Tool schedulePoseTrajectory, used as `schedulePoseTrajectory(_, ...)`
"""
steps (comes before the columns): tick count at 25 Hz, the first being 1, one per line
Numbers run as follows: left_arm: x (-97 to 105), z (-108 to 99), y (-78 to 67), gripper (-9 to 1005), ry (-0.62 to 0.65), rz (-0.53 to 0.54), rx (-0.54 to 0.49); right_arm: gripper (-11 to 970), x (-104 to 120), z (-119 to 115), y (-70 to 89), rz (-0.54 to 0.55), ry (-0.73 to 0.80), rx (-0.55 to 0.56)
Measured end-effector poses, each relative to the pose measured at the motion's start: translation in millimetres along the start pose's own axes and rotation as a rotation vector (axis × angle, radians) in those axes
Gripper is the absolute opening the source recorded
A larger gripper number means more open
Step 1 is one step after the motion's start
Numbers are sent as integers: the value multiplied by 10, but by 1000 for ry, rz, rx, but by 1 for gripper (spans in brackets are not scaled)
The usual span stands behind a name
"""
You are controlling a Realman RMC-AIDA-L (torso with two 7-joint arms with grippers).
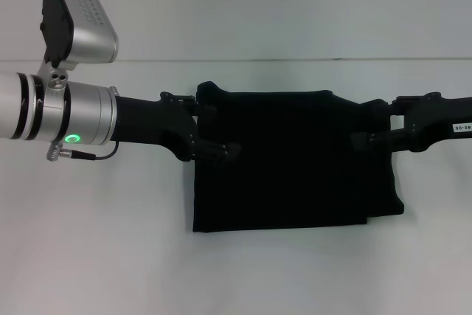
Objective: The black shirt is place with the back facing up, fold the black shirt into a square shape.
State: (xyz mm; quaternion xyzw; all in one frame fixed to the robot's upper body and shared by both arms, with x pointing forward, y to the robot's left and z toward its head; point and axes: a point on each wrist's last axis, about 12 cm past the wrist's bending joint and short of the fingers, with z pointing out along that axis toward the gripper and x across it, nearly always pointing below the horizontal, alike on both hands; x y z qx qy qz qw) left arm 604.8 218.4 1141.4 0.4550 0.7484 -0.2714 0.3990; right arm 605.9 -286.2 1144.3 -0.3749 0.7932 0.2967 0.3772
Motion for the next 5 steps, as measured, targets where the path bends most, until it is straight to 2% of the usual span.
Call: schedulePoseTrajectory(5,11,-11,7,874,-4,-7,-4,915,9,6,3,9,-1,-3)
